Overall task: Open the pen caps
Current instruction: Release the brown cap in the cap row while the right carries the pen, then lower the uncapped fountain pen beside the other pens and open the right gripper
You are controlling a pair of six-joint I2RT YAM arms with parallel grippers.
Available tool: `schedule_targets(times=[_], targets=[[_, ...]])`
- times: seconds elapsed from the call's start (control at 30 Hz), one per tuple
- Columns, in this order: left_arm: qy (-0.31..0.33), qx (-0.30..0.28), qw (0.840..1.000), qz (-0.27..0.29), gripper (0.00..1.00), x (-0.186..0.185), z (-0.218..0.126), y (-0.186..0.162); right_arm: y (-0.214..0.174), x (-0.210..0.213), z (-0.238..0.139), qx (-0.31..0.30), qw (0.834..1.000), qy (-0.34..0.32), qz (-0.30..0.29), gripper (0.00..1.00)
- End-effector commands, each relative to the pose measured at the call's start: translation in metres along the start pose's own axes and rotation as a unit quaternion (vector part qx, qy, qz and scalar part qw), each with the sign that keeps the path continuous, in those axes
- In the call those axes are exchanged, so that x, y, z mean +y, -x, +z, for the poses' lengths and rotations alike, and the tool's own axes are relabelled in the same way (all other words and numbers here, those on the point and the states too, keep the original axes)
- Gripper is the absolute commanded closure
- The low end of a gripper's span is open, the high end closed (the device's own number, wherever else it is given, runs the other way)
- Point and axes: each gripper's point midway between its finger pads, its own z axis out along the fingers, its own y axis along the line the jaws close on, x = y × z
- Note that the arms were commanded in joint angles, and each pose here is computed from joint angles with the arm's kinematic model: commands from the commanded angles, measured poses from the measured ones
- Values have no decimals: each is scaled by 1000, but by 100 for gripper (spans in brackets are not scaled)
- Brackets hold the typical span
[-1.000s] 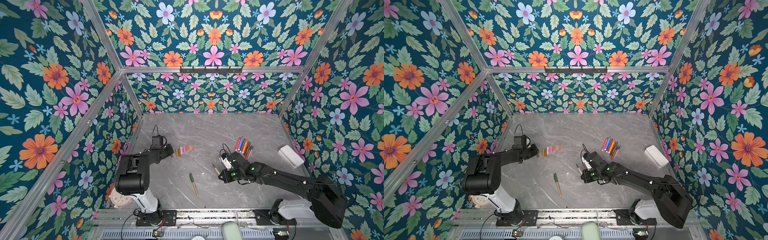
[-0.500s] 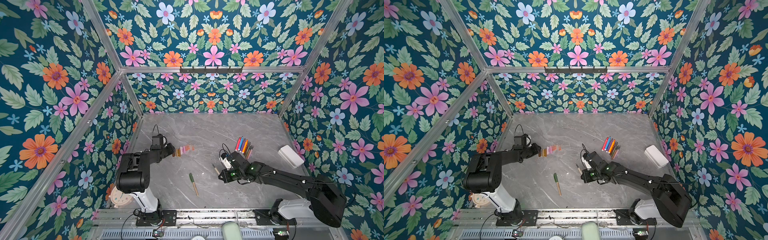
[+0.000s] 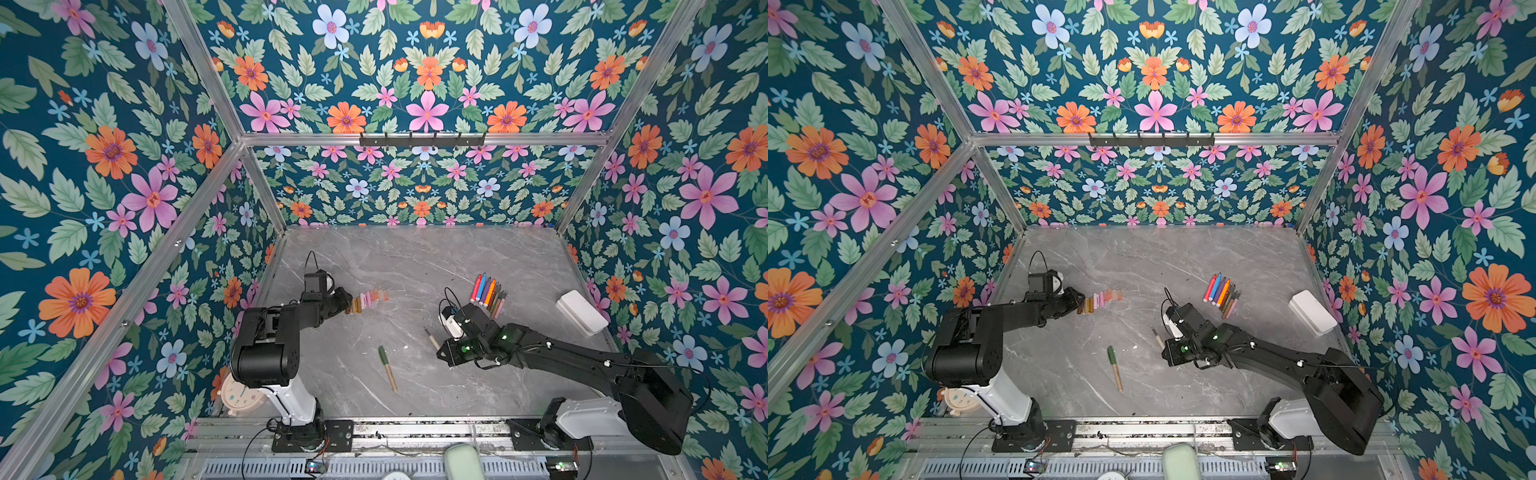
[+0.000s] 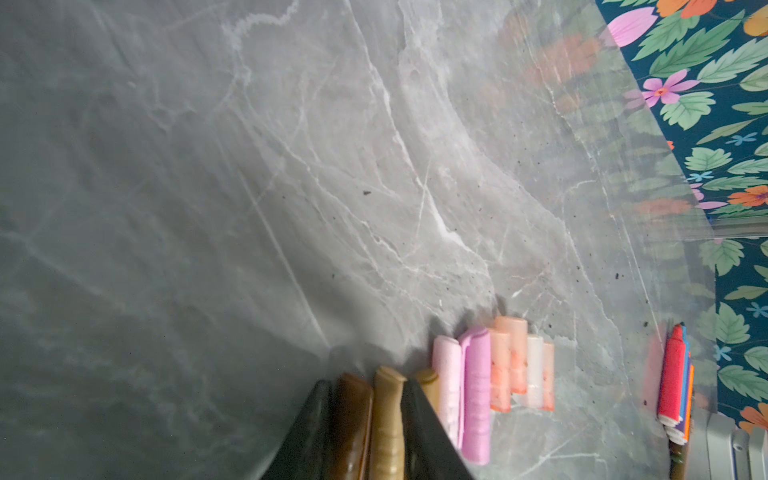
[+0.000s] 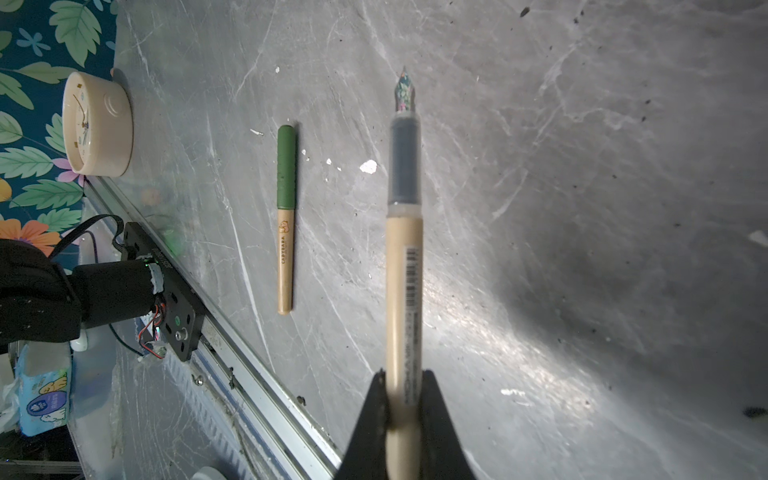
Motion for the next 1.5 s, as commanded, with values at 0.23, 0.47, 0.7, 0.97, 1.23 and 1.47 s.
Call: schedule_targets(times=[0.23,0.47,0.7,0.97,1.23,1.47], targets=[[7,-3,1000,-3,67,2,-4,-1,3,-6,-5,-8,1000,-13,3,100],[17,-38,999,3,66,1,-26,5,35,-68,-52,-61,990,-14,125,100],[22,-124,992,25,66,-9,-76,22,45,-192,-107,-180,914,-31,363,100],[15,-214,975,58,66,-11,-120,19,41,-243,-91,-173,903,-74,386,100],[25,-240,968,64,66,-8,-133,21,41,-252,-68,-151,905,-52,395,93],[26,-232,970,64,66,-8,-131,19,42,-252,-65,-146,907,-46,393,51]])
